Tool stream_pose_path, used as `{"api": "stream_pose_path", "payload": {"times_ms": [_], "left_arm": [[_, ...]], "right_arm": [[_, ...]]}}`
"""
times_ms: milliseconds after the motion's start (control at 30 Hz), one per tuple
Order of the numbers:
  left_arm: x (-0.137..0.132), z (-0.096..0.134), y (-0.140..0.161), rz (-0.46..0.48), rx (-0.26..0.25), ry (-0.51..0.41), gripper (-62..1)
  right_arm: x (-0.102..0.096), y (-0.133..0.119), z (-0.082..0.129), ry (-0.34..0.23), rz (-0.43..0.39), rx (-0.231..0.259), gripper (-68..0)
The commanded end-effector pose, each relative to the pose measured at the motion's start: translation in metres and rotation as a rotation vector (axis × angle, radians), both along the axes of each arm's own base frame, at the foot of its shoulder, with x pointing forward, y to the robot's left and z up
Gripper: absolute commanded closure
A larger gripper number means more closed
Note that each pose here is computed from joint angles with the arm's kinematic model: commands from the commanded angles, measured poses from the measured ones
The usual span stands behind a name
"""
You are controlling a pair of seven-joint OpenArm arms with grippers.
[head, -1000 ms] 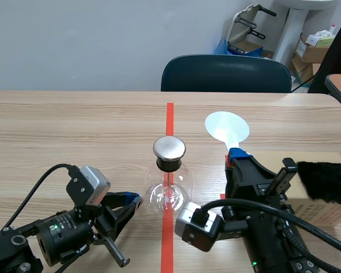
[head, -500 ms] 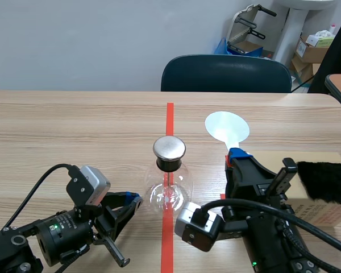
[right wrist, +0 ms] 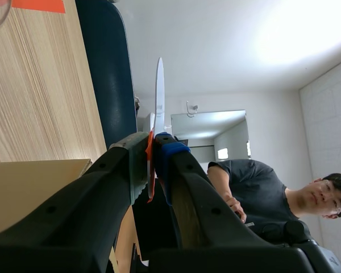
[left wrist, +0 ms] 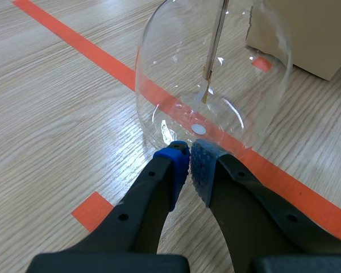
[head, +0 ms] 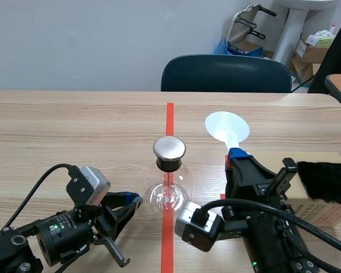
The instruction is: Do the electroscope experiment
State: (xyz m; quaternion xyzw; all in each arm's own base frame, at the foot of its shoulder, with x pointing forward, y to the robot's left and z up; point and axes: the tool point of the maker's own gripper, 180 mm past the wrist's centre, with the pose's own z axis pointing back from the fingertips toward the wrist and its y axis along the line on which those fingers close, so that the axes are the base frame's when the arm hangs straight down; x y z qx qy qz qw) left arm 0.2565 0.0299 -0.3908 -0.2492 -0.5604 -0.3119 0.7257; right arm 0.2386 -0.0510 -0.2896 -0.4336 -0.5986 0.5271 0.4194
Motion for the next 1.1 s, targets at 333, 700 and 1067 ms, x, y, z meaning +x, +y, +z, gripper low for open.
{"api": "stream_pose_path", "payload": {"times_ms": [333, 700, 1067], "left_arm": [[0.0048, 0.0105, -0.0052, 0.001, -0.033, -0.025, -5.9], [0.0048, 0.0105, -0.0052, 0.001, -0.033, -0.025, -5.9], [0.0051, 0.0137, -0.0057, 0.001, -0.046, -0.037, -5.9]], "right_arm": [[0.0053, -0.0002, 0.0137, -0.046, -0.002, 0.009, -2.0], [0.0054, -0.0003, 0.0137, -0.046, -0.002, 0.009, -2.0], [0.0053, -0.0002, 0.0137, -0.046, -0.002, 0.009, -2.0]]}}
